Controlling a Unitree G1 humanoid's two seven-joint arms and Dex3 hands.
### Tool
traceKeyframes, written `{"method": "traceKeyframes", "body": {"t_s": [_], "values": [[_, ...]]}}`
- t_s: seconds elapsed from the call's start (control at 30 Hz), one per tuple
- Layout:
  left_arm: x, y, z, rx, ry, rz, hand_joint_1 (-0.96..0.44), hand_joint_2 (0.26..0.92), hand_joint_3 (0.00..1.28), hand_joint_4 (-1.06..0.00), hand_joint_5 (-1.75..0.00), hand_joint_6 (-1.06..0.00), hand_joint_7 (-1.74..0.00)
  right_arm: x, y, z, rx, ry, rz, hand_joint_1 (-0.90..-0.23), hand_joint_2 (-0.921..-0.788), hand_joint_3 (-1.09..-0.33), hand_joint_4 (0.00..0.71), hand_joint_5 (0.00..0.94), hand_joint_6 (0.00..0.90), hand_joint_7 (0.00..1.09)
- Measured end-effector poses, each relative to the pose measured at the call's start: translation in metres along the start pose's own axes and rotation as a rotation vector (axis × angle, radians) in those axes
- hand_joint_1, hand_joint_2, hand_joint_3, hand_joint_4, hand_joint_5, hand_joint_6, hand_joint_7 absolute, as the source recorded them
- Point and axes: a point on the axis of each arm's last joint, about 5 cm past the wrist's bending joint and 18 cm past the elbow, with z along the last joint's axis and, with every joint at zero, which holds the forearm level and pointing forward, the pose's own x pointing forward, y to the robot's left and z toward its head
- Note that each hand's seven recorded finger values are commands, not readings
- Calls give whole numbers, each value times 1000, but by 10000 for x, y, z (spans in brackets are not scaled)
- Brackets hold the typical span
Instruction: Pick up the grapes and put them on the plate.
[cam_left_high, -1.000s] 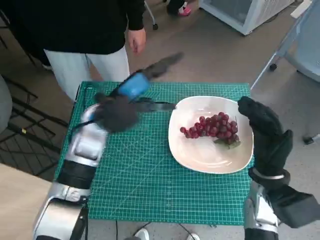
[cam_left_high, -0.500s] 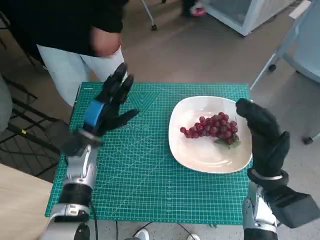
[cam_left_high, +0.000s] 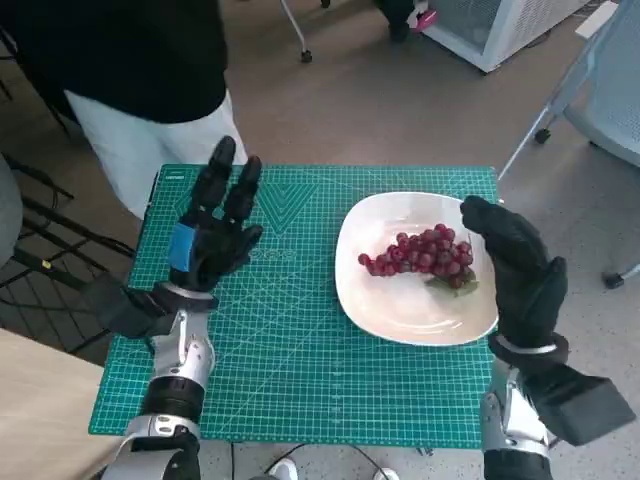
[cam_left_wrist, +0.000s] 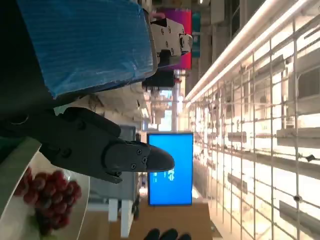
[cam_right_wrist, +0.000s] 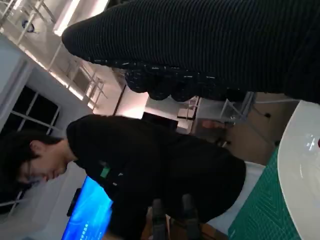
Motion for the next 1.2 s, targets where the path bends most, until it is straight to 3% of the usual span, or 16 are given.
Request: {"method": "traceKeyframes", "body": {"t_s": [0.5,1.2], "values": [[-104,-6,-50,-3,30,-26,-572,921,277,-160,-21,-176,-30,-8,-6,-23,7,5,14,-656,-921,-714,326,3,117,214],[-65,-140,-53,-20,-5,-71,-520,921,257,-125,0,-188,-21,18,13,-2,-11,-9,24,-676,-921,-724,341,5,136,182]]}}
